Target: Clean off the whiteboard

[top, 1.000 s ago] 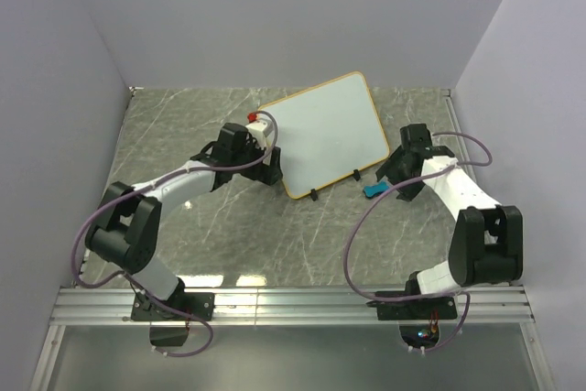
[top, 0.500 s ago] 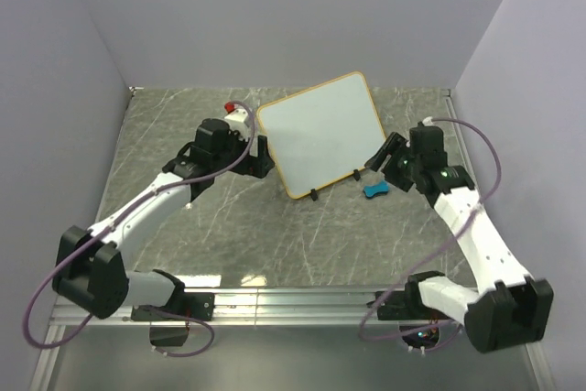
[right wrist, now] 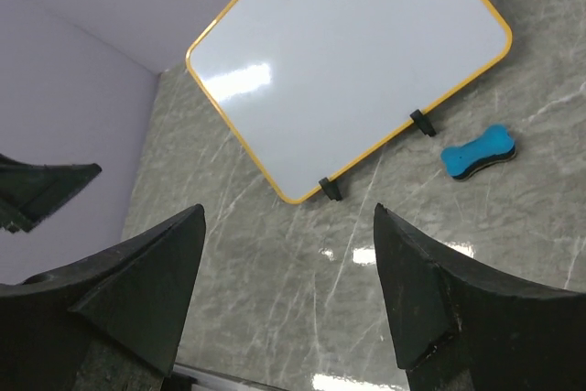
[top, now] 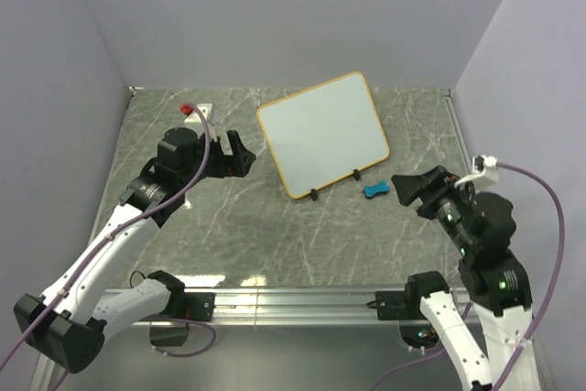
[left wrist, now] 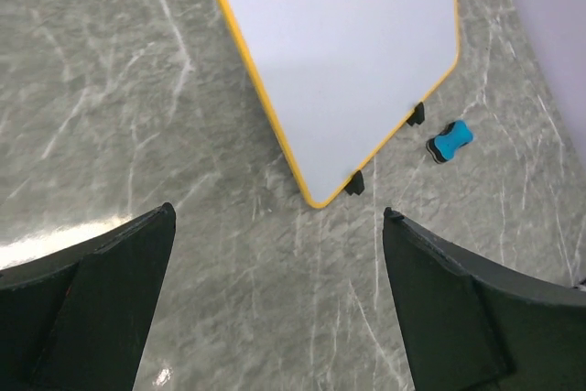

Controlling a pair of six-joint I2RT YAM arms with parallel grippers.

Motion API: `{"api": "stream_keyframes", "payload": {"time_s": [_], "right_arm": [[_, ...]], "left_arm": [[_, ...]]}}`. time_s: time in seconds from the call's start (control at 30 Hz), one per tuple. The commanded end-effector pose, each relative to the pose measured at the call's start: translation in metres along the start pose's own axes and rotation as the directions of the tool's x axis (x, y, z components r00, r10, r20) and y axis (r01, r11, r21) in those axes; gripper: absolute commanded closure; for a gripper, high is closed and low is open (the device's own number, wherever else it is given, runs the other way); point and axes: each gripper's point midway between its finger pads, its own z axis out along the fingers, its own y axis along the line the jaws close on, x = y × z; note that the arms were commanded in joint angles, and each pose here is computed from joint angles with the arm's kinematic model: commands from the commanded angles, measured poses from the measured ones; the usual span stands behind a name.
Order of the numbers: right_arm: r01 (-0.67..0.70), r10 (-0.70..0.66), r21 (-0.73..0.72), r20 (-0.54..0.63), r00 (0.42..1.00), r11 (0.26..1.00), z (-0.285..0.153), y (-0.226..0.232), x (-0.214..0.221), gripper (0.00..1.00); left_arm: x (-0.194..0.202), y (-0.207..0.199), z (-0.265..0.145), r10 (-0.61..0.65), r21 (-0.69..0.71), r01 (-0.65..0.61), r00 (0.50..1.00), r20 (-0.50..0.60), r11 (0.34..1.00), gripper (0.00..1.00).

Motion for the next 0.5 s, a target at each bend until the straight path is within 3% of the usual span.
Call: {"api": "stream_keyframes", "payload": {"time_s": [0.0, 0.1, 0.47], "right_arm": [[0.016, -0.017, -0.032, -0.014, 1.0, 0.999, -0.014, -0.006, 0.019, 0.19], [0.012, -0.01, -0.088, 0.026, 1.0, 0.996, -0.021, -0.002, 0.02, 0.12], [0.019, -0.015, -0.071, 0.063, 0.998, 0.997, -0.011, 0.005, 0.001, 0.09]], "left_arm": [[-0.033, 0.004, -0.023, -0.012, -0.078, 0.019, 0.996, 0.084, 0.997, 0.01], [-0.046, 0.009, -0.034, 0.005, -0.119, 0.009, 0.994, 0.113, 0.993, 0.01], [-0.072, 0.015, -0.052, 0.04, -0.188, -0.005, 0.983, 0.179, 0.982, 0.01]]}}
